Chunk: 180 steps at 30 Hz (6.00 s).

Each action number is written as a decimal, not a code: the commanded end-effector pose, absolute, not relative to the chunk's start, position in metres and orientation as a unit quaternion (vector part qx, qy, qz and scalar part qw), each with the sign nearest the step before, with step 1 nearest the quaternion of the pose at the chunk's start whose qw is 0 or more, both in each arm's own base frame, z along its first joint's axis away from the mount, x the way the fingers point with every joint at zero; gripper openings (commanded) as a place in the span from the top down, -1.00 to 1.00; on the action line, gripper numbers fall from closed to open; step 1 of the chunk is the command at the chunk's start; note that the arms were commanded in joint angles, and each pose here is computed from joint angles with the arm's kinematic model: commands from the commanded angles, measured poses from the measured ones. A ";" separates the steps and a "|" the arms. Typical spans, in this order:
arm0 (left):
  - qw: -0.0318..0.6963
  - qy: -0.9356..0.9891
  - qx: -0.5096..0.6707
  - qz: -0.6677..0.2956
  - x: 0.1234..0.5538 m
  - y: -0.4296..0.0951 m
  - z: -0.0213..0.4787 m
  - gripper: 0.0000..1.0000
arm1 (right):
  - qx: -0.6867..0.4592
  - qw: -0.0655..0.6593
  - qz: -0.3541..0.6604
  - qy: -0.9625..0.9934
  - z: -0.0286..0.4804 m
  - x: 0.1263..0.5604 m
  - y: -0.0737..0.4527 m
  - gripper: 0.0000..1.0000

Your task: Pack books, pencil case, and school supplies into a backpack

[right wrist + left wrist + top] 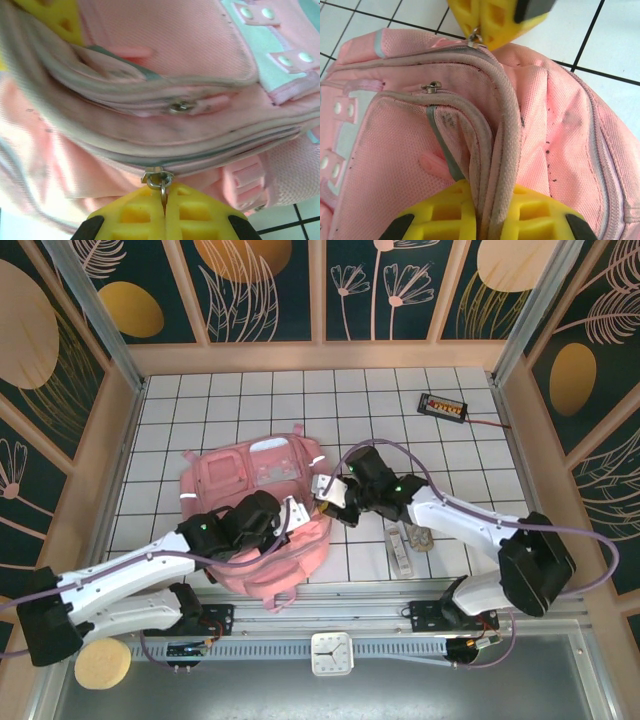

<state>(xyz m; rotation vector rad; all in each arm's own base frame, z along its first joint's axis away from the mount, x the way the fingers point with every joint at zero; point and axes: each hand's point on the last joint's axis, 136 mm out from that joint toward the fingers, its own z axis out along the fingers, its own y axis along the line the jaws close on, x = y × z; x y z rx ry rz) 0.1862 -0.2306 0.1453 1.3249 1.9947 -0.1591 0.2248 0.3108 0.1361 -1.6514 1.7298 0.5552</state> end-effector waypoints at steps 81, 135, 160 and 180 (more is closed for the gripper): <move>0.149 0.926 -0.327 -0.116 0.176 -0.061 0.108 -0.98 | -0.665 0.354 0.323 0.572 0.129 0.241 0.387 -0.37; 0.198 0.879 -0.140 -0.411 0.322 -0.110 0.226 1.00 | -0.569 0.432 0.312 0.626 0.133 0.301 0.320 -0.32; 0.202 0.872 -0.158 -0.416 0.312 -0.110 0.221 1.00 | -0.629 0.383 0.308 0.603 0.106 0.267 0.358 0.71; 0.323 0.813 -0.312 -0.370 0.313 -0.103 0.221 1.00 | -0.535 0.224 0.376 0.723 0.142 0.192 0.351 1.00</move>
